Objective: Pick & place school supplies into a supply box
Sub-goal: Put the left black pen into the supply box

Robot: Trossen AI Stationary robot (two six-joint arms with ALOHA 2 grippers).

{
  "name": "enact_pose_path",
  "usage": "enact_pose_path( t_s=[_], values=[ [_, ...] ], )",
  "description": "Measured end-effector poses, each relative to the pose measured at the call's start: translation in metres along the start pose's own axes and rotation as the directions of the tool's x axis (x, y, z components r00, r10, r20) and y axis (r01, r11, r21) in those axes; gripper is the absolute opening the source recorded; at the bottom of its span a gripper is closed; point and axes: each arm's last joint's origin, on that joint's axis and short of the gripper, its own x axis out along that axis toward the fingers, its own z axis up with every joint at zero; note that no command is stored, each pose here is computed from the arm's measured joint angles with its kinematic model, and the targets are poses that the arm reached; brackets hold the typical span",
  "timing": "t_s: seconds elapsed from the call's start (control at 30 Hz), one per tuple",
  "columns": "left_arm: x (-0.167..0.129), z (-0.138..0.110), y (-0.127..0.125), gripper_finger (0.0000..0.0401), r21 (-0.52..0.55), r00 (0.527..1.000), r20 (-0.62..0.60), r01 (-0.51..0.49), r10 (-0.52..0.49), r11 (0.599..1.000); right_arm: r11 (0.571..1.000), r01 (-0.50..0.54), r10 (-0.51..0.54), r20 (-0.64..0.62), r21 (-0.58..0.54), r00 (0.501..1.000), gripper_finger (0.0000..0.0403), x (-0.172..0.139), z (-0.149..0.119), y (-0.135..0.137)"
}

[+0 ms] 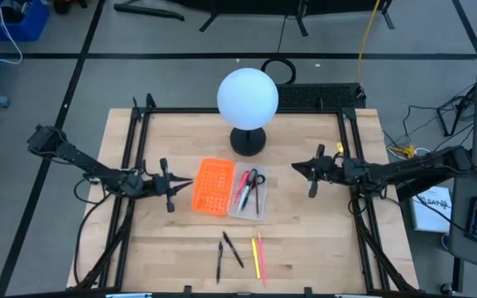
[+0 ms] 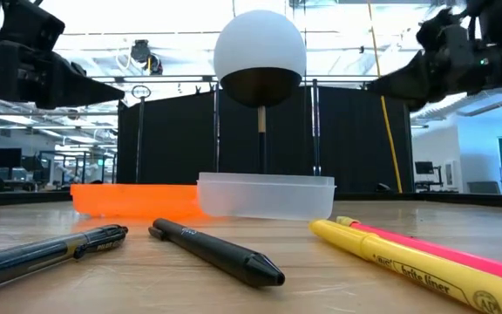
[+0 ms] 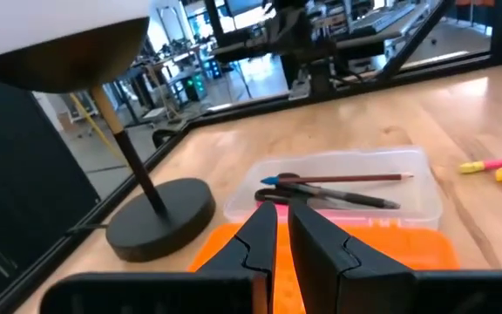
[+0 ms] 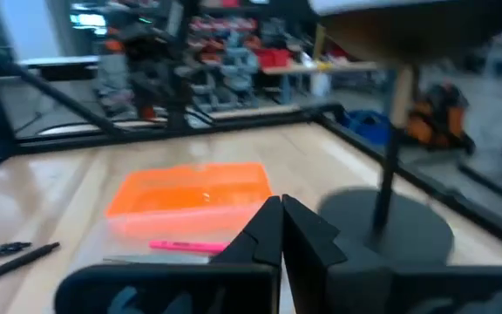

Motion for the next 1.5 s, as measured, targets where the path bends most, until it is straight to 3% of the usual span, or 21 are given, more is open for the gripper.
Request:
enact_pose_path(
  t_s=[0.23, 0.43, 0.53, 0.63, 0.83, 1.0, 1.2, 1.4, 1.5],
  values=[
    [0.001, -0.001, 0.001, 0.0042, -0.010, 1.000, -0.011, -0.008, 0.008, 1.000, 0.975, -0.207, 0.210, 0.029, -0.087, 0.977, 0.0003, -0.003, 0.004, 0.006],
    [0.001, -0.001, 0.001, 0.0042, -0.008, 1.000, -0.011, -0.011, 0.011, 1.000, 0.975, -0.202, 0.213, 0.116, -0.097, 0.970, 0.0004, -0.008, 0.000, 0.004],
    [0.001, -0.001, 0.001, 0.0042, -0.027, 1.000, -0.012, -0.019, 0.019, 0.999, 0.976, -0.195, 0.212, 0.233, -0.092, 0.949, 0.0004, -0.010, 0.008, 0.004],
    [0.001, -0.001, 0.001, 0.0042, -0.035, 1.000, -0.007, -0.020, 0.020, 0.999, 0.977, -0.202, 0.212, 0.224, -0.067, 0.951, 0.0004, -0.010, 0.007, 0.004],
    [0.001, -0.002, 0.001, 0.0042, -0.212, 1.000, -0.014, -0.011, 0.008, 0.977, 0.976, -0.188, 0.212, 0.276, -0.109, 0.938, 0.0004, -0.012, 0.012, 0.004],
    [0.000, -0.012, -0.001, 0.0042, -0.340, 0.994, -0.109, -0.027, -0.011, 0.940, 0.975, -0.189, 0.212, 0.244, -0.116, 0.946, 0.0004, -0.011, 0.009, 0.004],
    [-0.002, -0.026, -0.002, 0.0042, -0.347, 0.973, -0.228, -0.066, -0.017, 0.935, 0.975, -0.185, 0.209, 0.234, -0.120, 0.949, 0.0004, -0.010, 0.008, 0.004],
    [-0.002, -0.027, -0.001, 0.0042, -0.373, 0.971, -0.237, -0.081, -0.011, 0.924, 0.975, -0.185, 0.208, 0.233, -0.120, 0.950, 0.0004, -0.010, 0.008, 0.004],
    [-0.003, -0.027, -0.003, 0.0042, -0.299, 0.968, -0.240, -0.001, -0.074, 0.954, 0.976, -0.184, 0.208, 0.235, -0.120, 0.949, 0.0004, -0.010, 0.008, 0.004]
  ],
)
